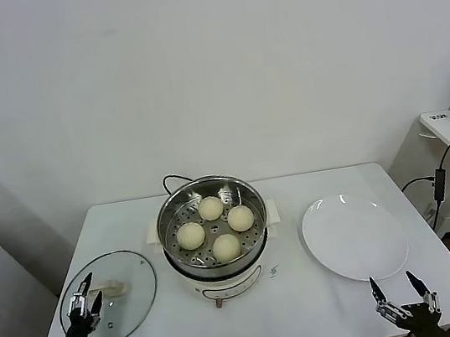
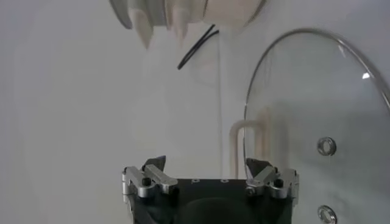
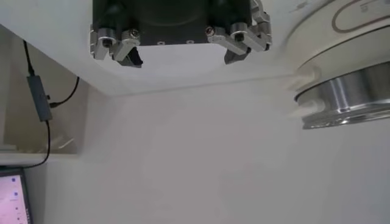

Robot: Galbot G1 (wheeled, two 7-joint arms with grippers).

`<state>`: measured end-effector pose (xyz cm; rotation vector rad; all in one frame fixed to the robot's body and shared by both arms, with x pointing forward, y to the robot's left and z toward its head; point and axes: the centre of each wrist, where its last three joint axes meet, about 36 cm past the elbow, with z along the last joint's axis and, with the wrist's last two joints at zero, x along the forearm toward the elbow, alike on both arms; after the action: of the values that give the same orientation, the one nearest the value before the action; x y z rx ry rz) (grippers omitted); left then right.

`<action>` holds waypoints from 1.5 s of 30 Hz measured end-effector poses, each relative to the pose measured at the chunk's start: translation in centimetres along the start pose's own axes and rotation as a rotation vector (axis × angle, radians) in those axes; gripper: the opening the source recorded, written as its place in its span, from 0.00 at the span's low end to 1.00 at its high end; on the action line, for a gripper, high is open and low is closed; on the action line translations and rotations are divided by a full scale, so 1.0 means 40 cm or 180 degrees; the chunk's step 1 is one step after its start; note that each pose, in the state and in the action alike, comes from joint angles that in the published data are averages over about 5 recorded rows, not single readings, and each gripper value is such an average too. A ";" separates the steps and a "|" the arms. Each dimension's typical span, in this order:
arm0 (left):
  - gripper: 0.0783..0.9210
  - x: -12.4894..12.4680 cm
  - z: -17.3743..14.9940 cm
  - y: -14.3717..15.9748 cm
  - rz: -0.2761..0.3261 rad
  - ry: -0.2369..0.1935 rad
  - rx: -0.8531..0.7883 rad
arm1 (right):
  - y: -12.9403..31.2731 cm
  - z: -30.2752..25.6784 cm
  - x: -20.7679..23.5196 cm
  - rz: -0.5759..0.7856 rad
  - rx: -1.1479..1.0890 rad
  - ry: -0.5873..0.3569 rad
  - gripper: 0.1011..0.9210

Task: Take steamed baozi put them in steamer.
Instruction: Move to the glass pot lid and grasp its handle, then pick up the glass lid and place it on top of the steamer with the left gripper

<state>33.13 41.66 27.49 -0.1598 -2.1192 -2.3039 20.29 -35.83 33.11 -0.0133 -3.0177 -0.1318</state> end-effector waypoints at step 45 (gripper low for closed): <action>0.03 -0.034 0.046 0.295 -0.0355 0.0250 0.0176 | -0.006 -0.016 -0.034 -0.0120 0.0083 -0.0012 0.88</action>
<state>35.49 42.39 39.26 0.0498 -2.2038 -2.2650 21.73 -36.13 33.56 0.0459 -3.0240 -0.0962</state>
